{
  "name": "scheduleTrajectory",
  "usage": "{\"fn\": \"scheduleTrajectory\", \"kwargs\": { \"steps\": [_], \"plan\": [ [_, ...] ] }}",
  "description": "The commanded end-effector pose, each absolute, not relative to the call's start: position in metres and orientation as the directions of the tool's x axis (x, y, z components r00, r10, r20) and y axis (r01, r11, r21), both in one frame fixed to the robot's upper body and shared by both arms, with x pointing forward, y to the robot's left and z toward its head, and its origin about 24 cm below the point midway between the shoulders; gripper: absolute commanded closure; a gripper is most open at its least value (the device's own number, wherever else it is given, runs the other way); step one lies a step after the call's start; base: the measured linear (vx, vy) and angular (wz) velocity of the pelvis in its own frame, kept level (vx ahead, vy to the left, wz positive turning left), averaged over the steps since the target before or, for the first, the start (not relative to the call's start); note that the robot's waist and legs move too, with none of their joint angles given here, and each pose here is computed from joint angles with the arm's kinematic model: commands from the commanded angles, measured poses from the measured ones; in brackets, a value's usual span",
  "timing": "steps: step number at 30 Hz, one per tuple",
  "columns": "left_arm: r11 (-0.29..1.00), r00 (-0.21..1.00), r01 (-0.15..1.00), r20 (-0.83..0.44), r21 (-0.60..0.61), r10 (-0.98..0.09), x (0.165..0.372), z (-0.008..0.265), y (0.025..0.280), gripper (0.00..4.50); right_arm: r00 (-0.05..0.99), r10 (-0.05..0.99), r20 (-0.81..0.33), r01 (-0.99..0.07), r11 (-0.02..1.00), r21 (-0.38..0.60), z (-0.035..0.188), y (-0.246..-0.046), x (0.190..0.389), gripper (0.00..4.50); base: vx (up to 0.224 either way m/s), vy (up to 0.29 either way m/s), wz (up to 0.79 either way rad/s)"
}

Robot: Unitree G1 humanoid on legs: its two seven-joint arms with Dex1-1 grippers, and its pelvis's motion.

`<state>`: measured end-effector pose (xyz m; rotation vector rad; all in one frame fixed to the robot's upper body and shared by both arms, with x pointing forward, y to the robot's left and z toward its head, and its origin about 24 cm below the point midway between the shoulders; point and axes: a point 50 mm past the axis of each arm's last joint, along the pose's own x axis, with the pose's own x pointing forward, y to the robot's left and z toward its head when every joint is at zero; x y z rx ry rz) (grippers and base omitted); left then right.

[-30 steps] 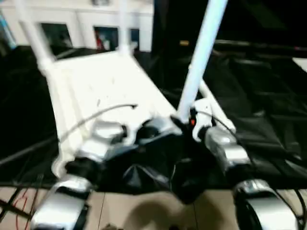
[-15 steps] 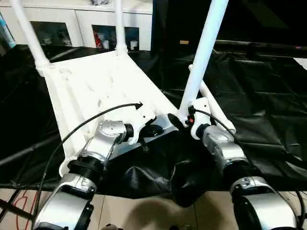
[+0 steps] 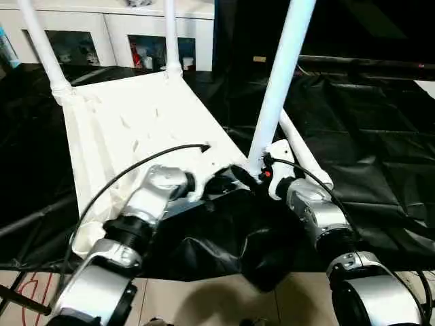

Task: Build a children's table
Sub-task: Rotate leg to tighten

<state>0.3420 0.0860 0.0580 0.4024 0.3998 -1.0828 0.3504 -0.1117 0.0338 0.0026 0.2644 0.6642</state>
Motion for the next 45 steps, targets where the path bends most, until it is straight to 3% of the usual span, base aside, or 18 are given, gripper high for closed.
{"fn": "scheduleTrajectory", "kwargs": {
  "steps": [1, 10, 17, 25, 31, 32, 37, 45],
  "plan": [
    [0.420, 0.428, 0.897, -0.499, 0.135, -0.754, 0.343, 0.062, 0.089, 3.58, 0.741, 0.619, -0.261, -0.618, 0.780, 0.098, 0.029, -0.110, 0.347, 0.57, 0.000, 0.000, 0.00],
    [0.381, 0.400, 0.912, -0.550, 0.155, -0.733, 0.335, 0.062, 0.111, 3.58, 0.734, 0.625, -0.265, -0.627, 0.774, 0.090, 0.027, -0.112, 0.345, 0.57, 0.000, 0.000, 0.00],
    [0.347, 0.347, 0.931, -0.557, 0.110, -0.754, 0.326, 0.057, 0.110, 3.58, 0.729, 0.629, -0.268, -0.632, 0.770, 0.088, 0.027, -0.112, 0.345, 0.57, 0.000, 0.000, 0.00],
    [0.369, 0.367, 0.923, -0.539, 0.110, -0.758, 0.328, 0.057, 0.107, 4.41, 0.729, 0.631, -0.267, -0.635, 0.768, 0.083, 0.029, -0.113, 0.346, 0.57, 0.000, 0.000, 0.00],
    [0.320, 0.319, 0.942, -0.550, 0.098, -0.772, 0.324, 0.054, 0.111, 4.49, 0.705, 0.657, -0.268, -0.666, 0.743, 0.070, 0.030, -0.120, 0.345, 0.57, 0.000, 0.000, 0.00],
    [0.306, 0.307, 0.947, -0.553, 0.097, -0.774, 0.323, 0.053, 0.112, 4.50, 0.699, 0.664, -0.265, -0.670, 0.738, 0.082, 0.030, -0.121, 0.344, 0.40, 0.000, 0.000, 0.00],
    [0.155, 0.173, 0.985, -0.538, 0.079, -0.825, 0.308, 0.051, 0.111, 4.50, 0.602, 0.754, -0.263, -0.758, 0.643, 0.107, 0.035, -0.127, 0.338, 0.05, 0.000, 0.000, 0.00],
    [0.026, 0.055, 0.998, -0.560, 0.059, -0.827, 0.300, 0.051, 0.118, 4.50, 0.400, 0.860, -0.316, -0.895, 0.441, 0.068, 0.040, -0.141, 0.321, 0.05, 0.000, 0.000, 0.00]
  ]
}}
